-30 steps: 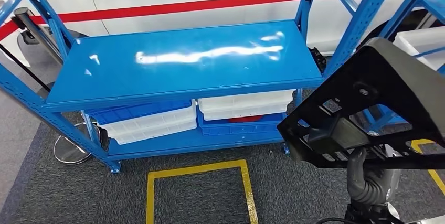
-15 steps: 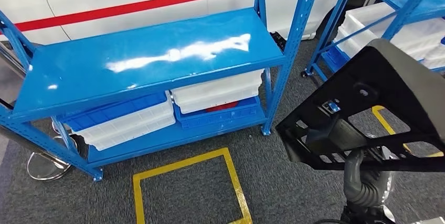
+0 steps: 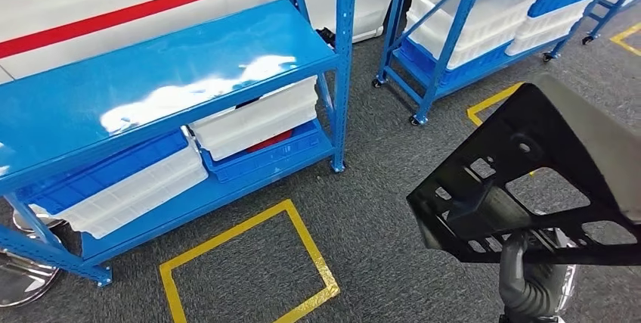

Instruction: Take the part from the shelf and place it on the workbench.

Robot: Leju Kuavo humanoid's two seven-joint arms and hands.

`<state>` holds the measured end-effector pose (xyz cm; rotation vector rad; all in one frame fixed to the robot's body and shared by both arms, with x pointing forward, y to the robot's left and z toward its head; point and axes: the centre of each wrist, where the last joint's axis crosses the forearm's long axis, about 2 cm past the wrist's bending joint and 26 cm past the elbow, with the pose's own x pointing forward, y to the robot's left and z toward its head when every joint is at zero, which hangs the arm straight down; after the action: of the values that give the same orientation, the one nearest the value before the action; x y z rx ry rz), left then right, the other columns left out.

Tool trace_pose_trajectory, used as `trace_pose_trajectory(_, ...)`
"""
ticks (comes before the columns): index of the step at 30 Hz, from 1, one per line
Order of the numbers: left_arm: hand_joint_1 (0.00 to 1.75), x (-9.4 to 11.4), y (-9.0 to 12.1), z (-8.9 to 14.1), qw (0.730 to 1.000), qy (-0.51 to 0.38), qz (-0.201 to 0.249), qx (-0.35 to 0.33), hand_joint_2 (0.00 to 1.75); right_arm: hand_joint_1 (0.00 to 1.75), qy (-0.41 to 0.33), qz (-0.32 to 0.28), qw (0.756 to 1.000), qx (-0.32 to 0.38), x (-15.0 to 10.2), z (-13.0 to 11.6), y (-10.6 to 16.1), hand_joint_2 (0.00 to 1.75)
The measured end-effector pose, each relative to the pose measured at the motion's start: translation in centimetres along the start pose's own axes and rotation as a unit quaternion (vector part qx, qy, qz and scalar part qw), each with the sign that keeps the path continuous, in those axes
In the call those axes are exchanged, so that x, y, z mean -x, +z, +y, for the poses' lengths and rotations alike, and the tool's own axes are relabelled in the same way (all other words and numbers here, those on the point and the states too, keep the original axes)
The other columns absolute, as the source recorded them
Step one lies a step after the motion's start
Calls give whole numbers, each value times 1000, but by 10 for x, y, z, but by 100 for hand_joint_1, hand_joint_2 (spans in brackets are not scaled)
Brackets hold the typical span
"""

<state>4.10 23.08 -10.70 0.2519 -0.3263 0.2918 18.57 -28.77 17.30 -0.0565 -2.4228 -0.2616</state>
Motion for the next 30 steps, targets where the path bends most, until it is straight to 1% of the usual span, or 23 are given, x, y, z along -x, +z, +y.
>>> trace_pose_trajectory(7, 0, 6, 2, 0, 1000, 7, 9, -6, 0, 175, 2, 4, 1000, 13, 0, 1, 2, 175)
trace_pose_trajectory(17, 0, 2, 2, -3, 999, 25, 24, -31, 0, 175, 33, 19, 999, 7, 5, 0, 10, 175)
trace_pose_trajectory(24, 0, 5, 7, -11, 996, 36, 51, -61, 0, 175, 36, 37, 999, 6, 18, 3, 12, 175)
trace_pose_trajectory(30, 0, 5, 13, -23, 993, 41, 71, -88, 0, 175, 11, 44, 999, -3, 35, 20, 4, 175)
